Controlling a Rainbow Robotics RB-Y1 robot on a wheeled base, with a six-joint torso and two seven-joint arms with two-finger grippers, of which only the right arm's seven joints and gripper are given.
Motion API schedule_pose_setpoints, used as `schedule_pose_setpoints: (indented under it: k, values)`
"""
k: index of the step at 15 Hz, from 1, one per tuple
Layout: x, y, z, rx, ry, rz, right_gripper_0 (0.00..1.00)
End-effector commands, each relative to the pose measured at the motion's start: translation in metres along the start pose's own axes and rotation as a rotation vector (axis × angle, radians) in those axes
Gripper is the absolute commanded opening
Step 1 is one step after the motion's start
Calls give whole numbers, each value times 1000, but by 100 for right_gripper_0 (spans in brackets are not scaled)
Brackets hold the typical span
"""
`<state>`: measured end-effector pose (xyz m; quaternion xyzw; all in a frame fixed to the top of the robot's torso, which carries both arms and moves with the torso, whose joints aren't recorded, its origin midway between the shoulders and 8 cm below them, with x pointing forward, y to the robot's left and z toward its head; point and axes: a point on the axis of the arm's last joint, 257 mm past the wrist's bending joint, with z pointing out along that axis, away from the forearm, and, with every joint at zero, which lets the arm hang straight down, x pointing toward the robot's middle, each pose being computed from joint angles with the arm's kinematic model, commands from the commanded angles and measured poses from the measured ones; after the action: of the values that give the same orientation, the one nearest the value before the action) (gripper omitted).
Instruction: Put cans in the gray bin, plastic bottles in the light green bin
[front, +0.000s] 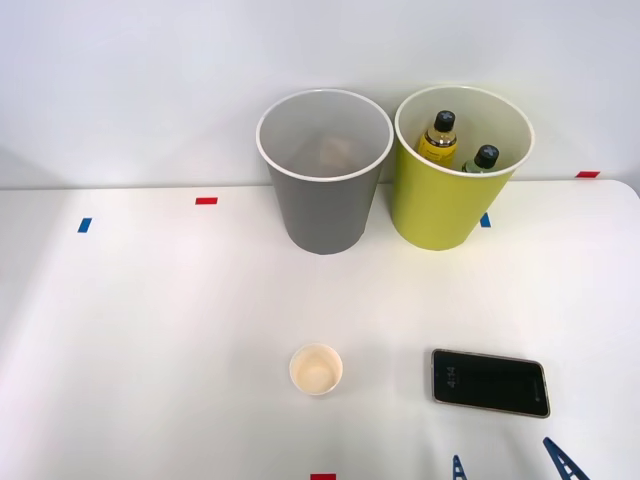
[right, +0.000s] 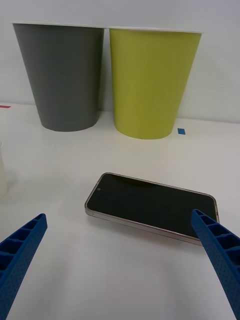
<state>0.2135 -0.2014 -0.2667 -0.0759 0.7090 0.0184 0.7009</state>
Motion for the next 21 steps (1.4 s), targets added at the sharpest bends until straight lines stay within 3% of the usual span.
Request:
schedule_pose_setpoints:
  k: [1, 21]
  values:
    - [0, 0, 0, 0, 0, 0, 100]
    - [0, 0, 0, 0, 0, 0, 100]
